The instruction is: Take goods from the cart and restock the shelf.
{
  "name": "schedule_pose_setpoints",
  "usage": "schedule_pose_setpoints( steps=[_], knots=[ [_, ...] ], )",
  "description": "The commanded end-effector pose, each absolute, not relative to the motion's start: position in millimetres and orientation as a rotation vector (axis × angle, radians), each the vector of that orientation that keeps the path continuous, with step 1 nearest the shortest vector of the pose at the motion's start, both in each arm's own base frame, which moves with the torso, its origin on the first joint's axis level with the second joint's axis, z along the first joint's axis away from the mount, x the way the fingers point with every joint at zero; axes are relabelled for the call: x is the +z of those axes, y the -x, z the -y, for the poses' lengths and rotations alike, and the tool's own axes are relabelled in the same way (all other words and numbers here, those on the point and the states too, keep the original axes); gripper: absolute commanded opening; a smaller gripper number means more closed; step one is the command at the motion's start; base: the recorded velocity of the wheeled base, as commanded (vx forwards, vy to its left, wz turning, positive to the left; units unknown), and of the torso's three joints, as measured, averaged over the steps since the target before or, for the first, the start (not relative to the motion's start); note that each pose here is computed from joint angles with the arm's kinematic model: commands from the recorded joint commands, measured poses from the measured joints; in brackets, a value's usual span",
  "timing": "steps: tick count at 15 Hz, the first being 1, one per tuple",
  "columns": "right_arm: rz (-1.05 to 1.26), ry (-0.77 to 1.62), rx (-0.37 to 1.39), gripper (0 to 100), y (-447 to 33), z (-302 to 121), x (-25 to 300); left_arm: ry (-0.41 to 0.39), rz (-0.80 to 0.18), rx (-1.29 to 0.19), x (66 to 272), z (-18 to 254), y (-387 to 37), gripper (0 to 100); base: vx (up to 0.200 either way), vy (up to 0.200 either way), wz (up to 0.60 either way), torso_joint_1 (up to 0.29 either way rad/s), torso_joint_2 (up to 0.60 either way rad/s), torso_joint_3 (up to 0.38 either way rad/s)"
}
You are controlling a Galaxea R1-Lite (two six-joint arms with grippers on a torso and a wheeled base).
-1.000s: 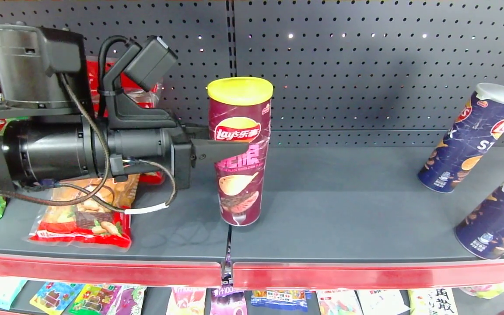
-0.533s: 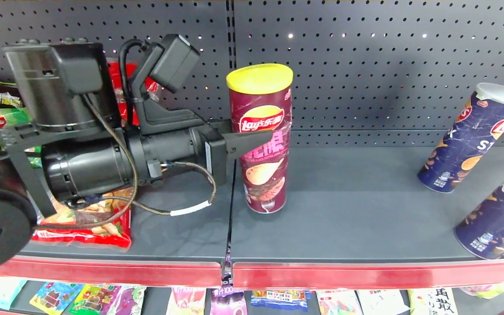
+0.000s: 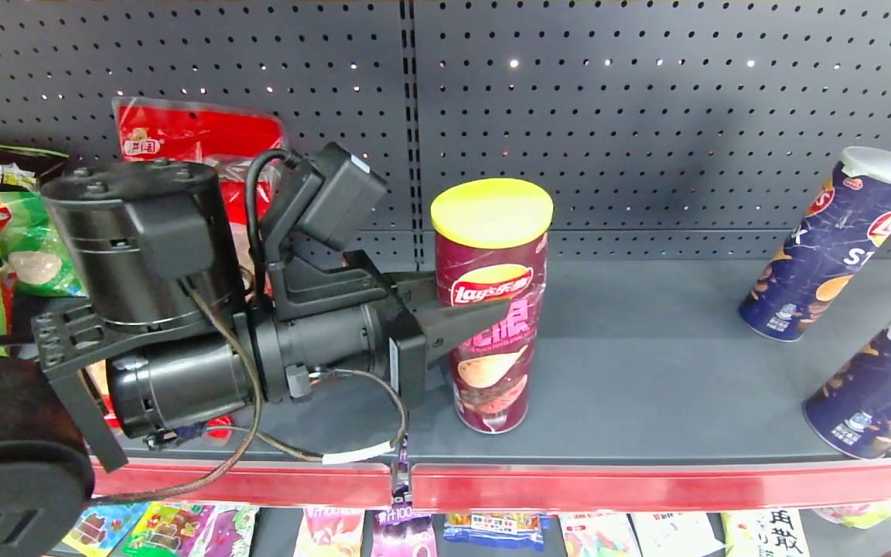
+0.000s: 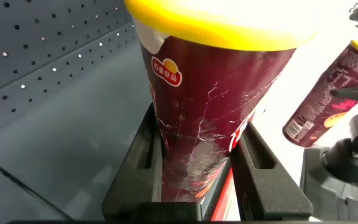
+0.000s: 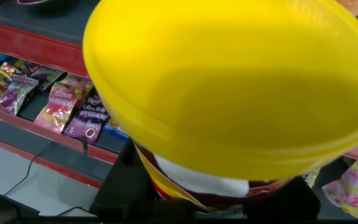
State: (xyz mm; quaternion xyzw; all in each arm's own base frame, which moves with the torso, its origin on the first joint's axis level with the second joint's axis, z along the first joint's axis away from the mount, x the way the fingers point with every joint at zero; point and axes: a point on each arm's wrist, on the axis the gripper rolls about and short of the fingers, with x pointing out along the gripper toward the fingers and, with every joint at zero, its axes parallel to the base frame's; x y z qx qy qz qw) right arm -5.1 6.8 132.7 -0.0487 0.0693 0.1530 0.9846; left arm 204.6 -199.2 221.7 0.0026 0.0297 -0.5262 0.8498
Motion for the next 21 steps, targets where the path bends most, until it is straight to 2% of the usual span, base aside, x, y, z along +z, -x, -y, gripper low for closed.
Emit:
schedule_pose_setpoints(
  steps=[1,4,14,18,21],
  knots=[
    [-0.144,0.098,0.308,0,4.8,-6.8,131.9,-0.024,-0.076,-1.11,215.6,198.4,-203.0,0,0.0,0.0,0.0,0.0,0.0,0.0],
    [-0.15,0.097,0.308,0,4.6,-6.8,130.1,-0.035,-0.095,-1.109,208.8,197.2,-201.8,0,0.0,0.0,0.0,0.0,0.0,0.0],
    [-0.158,0.096,0.309,0,4.3,-6.7,128.0,-0.031,-0.098,-1.092,209.4,193.8,-201.6,0,0.0,0.0,0.0,0.0,0.0,0.0],
    [-0.159,0.095,0.309,0,4.1,-6.7,128.0,-0.039,-0.13,-1.091,200.4,187.3,-194.5,0,0.0,0.0,0.0,0.0,0.0,0.0],
    [-0.159,0.095,0.31,0,4.0,-6.8,128.4,-0.035,-0.117,-1.092,204.4,186.8,-193.9,0,0.0,0.0,0.0,0.0,0.0,0.0]
  ],
)
